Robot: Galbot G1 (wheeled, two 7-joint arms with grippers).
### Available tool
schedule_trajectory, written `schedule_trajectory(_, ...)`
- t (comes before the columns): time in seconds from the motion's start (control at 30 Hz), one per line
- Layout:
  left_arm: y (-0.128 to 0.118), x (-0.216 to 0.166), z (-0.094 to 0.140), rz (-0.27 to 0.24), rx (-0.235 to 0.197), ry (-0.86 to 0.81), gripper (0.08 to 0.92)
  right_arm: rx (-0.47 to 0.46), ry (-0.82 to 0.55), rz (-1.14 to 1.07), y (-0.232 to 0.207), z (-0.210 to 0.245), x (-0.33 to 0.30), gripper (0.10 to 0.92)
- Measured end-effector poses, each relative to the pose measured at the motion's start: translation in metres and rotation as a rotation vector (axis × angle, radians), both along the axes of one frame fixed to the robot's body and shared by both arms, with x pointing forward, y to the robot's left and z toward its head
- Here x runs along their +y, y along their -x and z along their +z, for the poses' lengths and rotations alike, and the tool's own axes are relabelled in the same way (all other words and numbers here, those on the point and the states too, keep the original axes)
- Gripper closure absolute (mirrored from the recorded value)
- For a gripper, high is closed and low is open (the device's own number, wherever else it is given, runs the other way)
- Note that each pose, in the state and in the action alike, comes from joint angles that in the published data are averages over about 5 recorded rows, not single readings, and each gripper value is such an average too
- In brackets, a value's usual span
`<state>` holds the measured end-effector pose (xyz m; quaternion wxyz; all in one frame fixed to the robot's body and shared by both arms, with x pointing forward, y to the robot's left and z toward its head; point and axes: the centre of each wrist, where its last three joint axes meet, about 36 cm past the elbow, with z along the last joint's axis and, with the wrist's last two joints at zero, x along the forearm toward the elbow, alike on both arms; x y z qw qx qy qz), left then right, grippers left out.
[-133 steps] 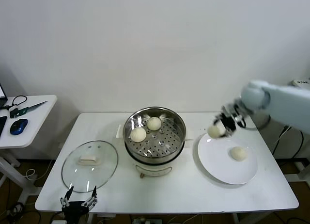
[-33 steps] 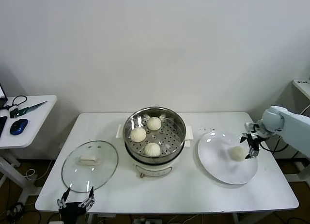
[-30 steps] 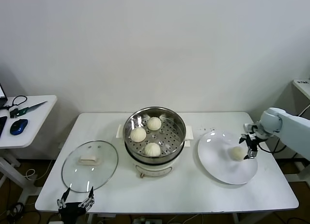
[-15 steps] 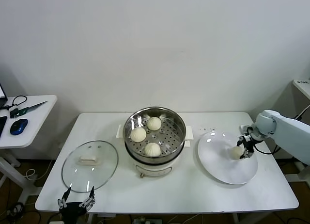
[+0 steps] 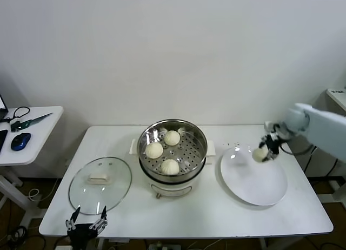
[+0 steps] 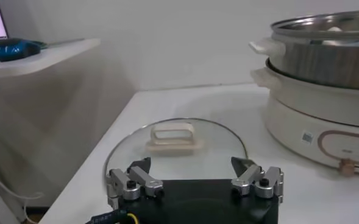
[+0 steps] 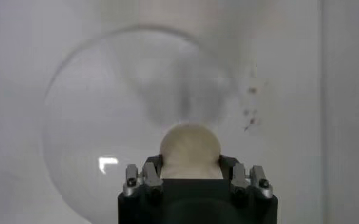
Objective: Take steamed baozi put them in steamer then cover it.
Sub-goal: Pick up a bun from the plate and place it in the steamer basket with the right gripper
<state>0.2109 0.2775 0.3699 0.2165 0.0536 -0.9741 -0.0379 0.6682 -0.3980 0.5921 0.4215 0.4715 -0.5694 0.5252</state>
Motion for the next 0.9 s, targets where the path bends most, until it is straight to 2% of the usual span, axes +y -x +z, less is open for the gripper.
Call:
schedule_trajectory(0.2,-0.003,-0.003,0.002,-0.009,-0.007,0.007,0.177,-0.060,-0.071,0.089,0.002,0.093,0.070,0.389)
schedule_trajectory(0.4,-0.004,-0.003,0.004,-0.012,-0.012,0.010,0.177,-0.072,-0.130,0.158,0.018,0.132,0.145,0.386)
schedule_trajectory(0.6,-0.004,-0.001,0.005,-0.007,-0.015,0.012,0.177,-0.062,-0.137,0.199,0.025,0.128,0.207,0.388)
schedule_trajectory(0.9,-0.004,0.003,0.005,0.002,-0.014,0.012,0.177,-0.028,-0.108,0.226,0.026,0.079,0.264,0.390)
